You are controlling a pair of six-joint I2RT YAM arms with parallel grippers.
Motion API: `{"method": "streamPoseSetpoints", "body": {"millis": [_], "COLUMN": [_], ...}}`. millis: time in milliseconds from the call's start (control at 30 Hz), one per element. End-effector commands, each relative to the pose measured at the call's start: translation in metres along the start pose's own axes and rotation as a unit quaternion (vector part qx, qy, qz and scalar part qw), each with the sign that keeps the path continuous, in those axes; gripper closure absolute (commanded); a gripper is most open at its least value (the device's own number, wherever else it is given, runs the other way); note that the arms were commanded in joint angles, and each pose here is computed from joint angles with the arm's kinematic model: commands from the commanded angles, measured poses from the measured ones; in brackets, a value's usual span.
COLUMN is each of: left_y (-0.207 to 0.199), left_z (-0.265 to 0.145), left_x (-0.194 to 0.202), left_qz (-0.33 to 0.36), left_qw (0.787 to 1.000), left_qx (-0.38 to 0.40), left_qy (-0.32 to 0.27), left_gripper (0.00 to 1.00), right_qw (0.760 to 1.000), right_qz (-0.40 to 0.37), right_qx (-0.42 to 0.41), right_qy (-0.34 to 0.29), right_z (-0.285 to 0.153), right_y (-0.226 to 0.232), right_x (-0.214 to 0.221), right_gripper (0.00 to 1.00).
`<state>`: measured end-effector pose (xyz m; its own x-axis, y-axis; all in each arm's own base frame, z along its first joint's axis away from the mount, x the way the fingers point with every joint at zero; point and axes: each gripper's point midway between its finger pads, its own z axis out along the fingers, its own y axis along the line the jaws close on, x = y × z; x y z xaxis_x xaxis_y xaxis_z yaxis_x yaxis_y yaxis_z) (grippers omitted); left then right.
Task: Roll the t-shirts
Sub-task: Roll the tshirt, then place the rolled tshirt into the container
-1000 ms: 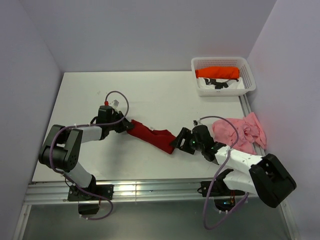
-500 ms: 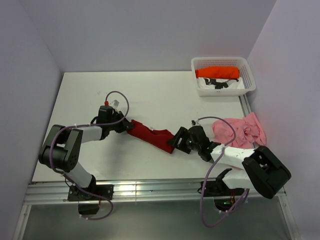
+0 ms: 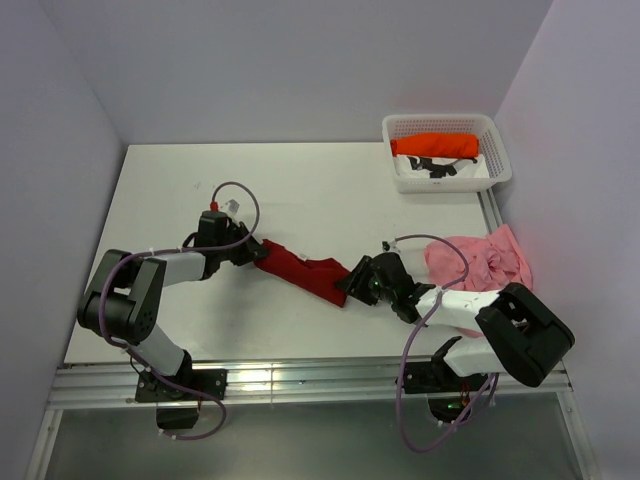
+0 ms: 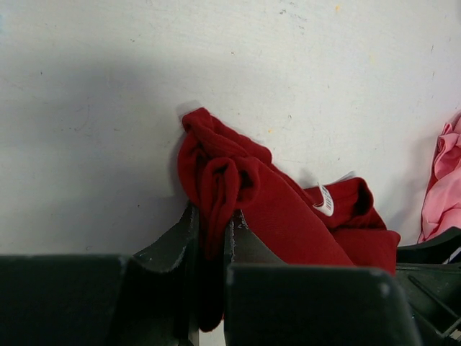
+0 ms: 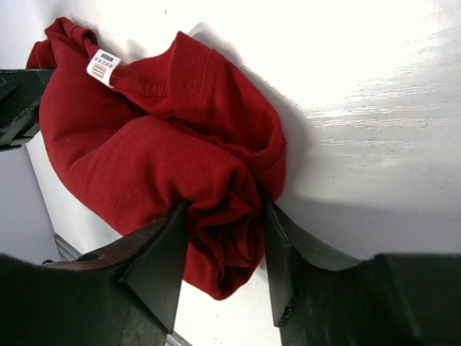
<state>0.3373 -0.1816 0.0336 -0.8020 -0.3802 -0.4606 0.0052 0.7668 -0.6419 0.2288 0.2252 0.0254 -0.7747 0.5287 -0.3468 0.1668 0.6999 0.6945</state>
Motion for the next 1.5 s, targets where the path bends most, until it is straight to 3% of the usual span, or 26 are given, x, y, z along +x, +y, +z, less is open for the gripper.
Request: {"method": "streamPoseSetpoints", "body": {"millis": [0, 100, 233, 267, 300, 600, 1133, 1333, 1467], "left_y": [0.007, 0.003, -0.002, -0.003, -0.004, -0.023, -0.013, -0.006, -0.005], "left_z": [0.0, 0.001, 0.002, 0.002, 0.002, -0.008, -0.007, -0.002, 0.0], "left_x": [0.01, 0.012, 0.016, 0.017, 0.017, 0.005, 0.0, 0.0, -0.001], "left_qz": [0.01, 0.012, 0.014, 0.013, 0.014, 0.021, 0.025, 0.029, 0.03], "left_qw": [1.0, 1.0, 1.0, 1.0, 1.0, 1.0, 0.999, 0.998, 0.997], "left_qx": [-0.024, -0.022, -0.02, -0.02, -0.018, -0.013, -0.048, -0.064, -0.065], "left_qy": [0.016, 0.017, 0.019, 0.019, 0.019, -0.002, -0.003, 0.001, 0.0], "left_gripper": [1.0, 1.0, 1.0, 1.0, 1.0, 1.0, 1.0, 1.0, 1.0], "right_qw": [0.999, 0.999, 0.999, 0.999, 0.999, 0.991, 0.993, 0.994, 0.993], "right_qz": [-0.009, -0.009, -0.022, -0.026, -0.03, -0.107, -0.095, -0.092, -0.091], "right_qx": [0.04, 0.021, -0.003, -0.008, 0.007, 0.042, 0.065, 0.059, 0.072], "right_qy": [-0.015, -0.022, -0.025, -0.023, -0.017, -0.066, 0.029, 0.019, 0.02], "right_z": [0.002, 0.002, 0.004, 0.004, 0.005, -0.008, 0.015, 0.016, 0.017], "right_y": [-0.018, -0.005, 0.014, 0.019, 0.015, 0.046, -0.003, -0.007, -0.015], "right_x": [-0.002, -0.008, -0.015, -0.016, -0.015, -0.062, -0.043, -0.045, -0.045], "right_gripper": [0.55, 0.71, 0.76, 0.91, 1.0, 1.0, 1.0, 0.84, 0.69]}}
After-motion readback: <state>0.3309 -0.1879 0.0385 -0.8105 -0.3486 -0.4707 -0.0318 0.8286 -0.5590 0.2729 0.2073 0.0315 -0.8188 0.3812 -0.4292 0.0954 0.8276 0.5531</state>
